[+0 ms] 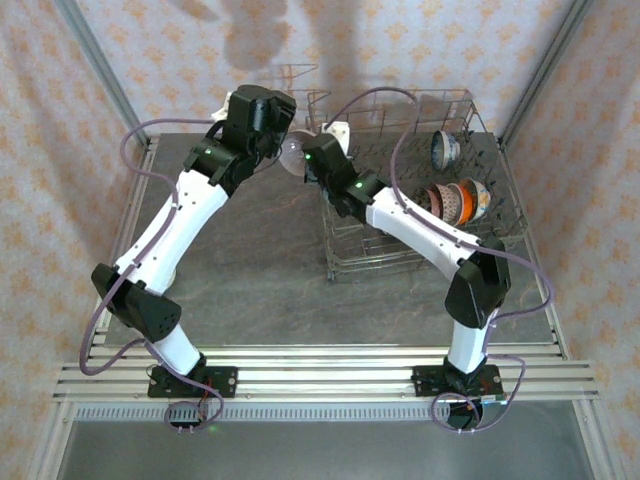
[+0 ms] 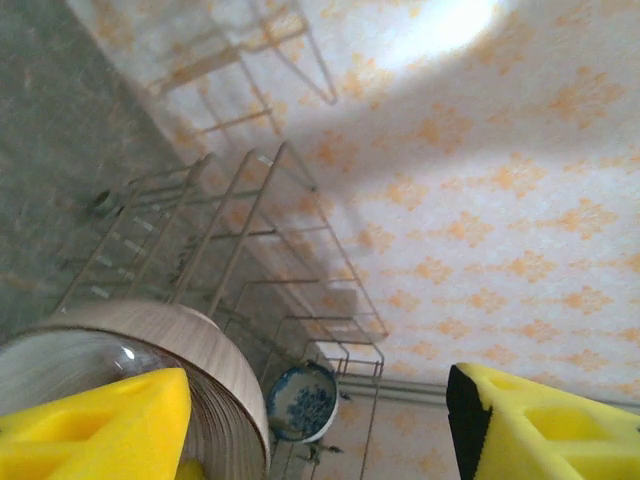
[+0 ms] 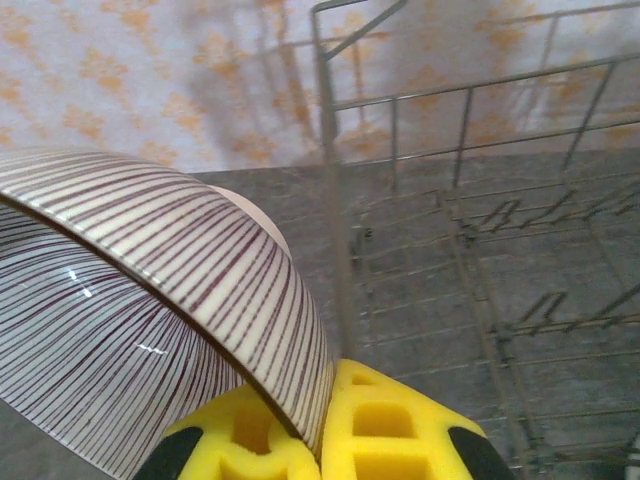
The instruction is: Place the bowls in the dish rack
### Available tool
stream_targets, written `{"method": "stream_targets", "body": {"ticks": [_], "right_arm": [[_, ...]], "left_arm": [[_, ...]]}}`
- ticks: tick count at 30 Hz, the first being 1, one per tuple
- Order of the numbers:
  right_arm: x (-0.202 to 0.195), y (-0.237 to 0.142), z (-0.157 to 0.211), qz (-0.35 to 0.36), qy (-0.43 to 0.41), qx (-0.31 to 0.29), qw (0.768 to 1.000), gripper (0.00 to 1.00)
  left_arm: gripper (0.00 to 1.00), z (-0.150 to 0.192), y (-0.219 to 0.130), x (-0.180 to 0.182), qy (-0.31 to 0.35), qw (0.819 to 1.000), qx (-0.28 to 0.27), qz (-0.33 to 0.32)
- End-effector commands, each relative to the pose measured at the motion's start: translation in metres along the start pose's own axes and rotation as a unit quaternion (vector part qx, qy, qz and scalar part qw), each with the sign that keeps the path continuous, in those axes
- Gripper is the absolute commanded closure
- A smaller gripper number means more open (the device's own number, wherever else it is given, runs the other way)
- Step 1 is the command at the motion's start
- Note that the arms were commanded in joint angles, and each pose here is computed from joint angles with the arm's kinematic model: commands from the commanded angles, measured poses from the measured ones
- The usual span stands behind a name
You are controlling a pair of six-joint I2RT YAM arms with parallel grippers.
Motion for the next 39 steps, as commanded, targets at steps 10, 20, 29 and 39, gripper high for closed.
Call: {"method": "stream_targets", "body": {"ticks": [10,20,29,39], "right_arm": [[-0.088,-0.006,-0.107,0.127,0.095,-0.08,0.984,1.0],[-0.19,0.031,-0.12,0.368,-0.001,-0.067,0.927,1.0],[-0.222,0.049,-0.117,0.434,-0.019,-0.08,0.897,1.0],[-0.239,0.069,-0.116,0.506,-0.058,-0.111,0.854,1.0]], "left_arm": [[0.3,-0.039,0.003,0.013,0.143,0.989,-0.015,0.023],[0.32,0.011,0.057,0.063,0.262,0.962,0.077,0.025],[0.34,0.064,0.1,0.114,0.296,0.937,0.185,0.007],[0.36,0.102,0.121,0.145,0.299,0.919,0.256,0.011]]}}
Point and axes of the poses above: each hand's point on the last joint's axis, 136 mm out from that joint toward the fingers, its own y axis out along the fingers, its own x axis along the line the jaws close on, z = x × y, the point moved 2 cm from there along -y, back along the fingers, and after that the axes turned 11 degrees about y, right-handed, at the moved point
